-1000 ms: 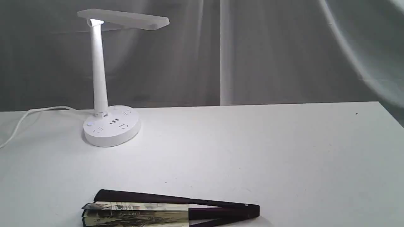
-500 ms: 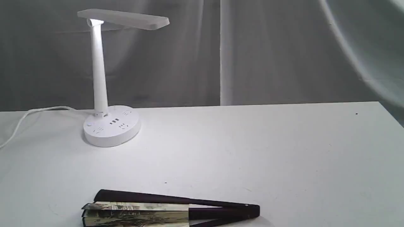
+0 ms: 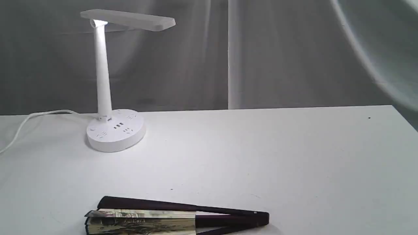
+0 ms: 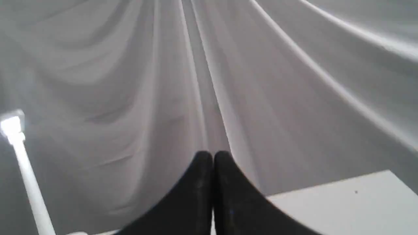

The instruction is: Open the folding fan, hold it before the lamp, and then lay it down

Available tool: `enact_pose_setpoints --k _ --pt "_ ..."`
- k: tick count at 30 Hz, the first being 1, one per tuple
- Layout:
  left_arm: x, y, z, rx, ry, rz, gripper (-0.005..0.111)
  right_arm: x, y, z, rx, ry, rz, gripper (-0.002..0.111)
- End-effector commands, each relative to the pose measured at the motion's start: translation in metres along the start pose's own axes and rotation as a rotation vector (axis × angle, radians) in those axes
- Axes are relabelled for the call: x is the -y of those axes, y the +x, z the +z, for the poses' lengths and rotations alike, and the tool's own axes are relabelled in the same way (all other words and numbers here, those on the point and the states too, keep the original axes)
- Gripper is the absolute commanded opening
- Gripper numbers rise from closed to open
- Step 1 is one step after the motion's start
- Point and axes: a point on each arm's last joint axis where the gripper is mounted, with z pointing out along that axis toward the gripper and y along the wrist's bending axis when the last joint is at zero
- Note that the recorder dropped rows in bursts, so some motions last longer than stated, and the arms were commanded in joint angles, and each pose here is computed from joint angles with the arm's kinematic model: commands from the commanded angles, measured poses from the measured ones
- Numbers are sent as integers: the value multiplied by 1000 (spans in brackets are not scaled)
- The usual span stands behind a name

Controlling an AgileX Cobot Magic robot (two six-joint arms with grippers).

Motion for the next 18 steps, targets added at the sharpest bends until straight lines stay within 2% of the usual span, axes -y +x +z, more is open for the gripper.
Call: enact_pose_setpoints --k 1,7,14,18 --pt "0 1 0 2 5 -4 0 -4 -17 7 26 7 2 0" --pt "0 1 0 2 5 -4 0 -5 -26 42 -50 41 -22 0" --pt "0 1 0 2 5 -4 0 -6 -17 105 -228 12 -276 0" --pt "0 1 0 2 5 -2 0 -13 -3 144 -356 -57 -353 0"
